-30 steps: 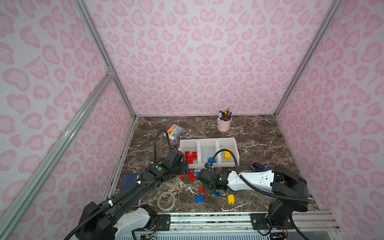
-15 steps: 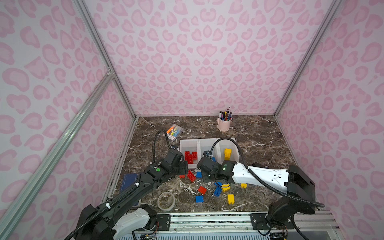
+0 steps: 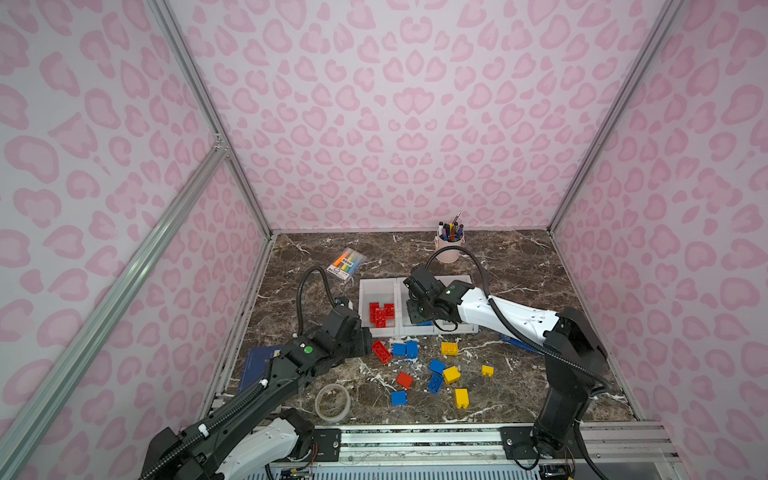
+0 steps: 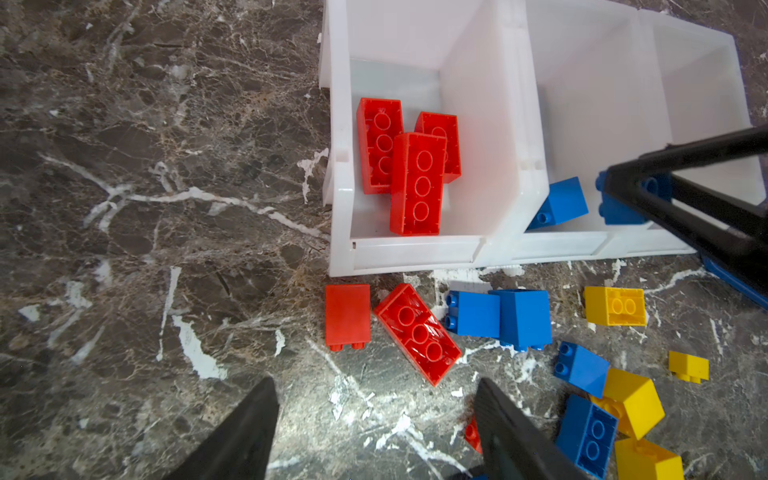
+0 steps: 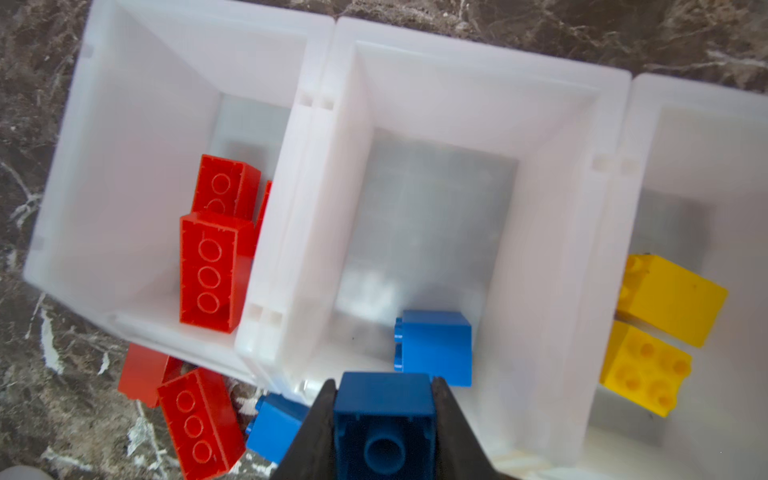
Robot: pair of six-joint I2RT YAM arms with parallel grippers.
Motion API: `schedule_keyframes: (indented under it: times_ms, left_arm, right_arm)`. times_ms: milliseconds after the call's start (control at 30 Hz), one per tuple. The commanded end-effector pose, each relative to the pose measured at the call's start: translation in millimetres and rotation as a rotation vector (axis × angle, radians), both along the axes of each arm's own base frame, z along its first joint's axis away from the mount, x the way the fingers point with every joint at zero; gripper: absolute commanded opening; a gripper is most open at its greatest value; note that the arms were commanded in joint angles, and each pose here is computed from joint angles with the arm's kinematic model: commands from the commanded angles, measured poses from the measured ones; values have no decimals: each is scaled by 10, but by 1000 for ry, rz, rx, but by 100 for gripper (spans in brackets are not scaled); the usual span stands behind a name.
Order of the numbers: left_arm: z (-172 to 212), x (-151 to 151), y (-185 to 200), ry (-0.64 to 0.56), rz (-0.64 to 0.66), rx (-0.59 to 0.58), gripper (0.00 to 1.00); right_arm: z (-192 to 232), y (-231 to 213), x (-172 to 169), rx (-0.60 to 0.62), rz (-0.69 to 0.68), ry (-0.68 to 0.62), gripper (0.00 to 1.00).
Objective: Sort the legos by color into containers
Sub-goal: 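Carry the blue brick over the middle compartment and open the right gripper, then grasp the red 2x4 brick before the bin with the left gripper while the right withdraws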
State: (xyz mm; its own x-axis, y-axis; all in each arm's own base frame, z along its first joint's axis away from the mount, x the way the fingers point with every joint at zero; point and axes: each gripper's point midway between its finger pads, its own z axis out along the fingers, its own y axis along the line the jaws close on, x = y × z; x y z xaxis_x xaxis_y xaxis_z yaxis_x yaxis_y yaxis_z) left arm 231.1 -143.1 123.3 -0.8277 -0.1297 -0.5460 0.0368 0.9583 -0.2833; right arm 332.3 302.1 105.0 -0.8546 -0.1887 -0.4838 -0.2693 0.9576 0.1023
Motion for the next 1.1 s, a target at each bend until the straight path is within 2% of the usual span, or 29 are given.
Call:
schedule_keyframes:
  times_ms: [0, 133, 233, 367, 1067]
  left_arm:
    - [-38, -51, 33, 20, 17, -2, 77]
    - [-54, -81, 51, 26, 19, 1, 76]
    - [-65, -100, 71, 29, 21, 6, 76]
    - [-86, -117, 81, 33, 24, 5, 77]
    - [-201, -153, 56, 61, 21, 4, 77]
  right_arm:
    - [-13, 98, 87, 25, 29, 6, 28]
    - [-8, 160, 138, 29, 37, 9, 34]
    - [-14, 172, 147, 29, 37, 12, 48]
    - [-8, 161, 139, 26, 36, 13, 56]
    - [160, 102, 8, 47, 36, -2, 59]
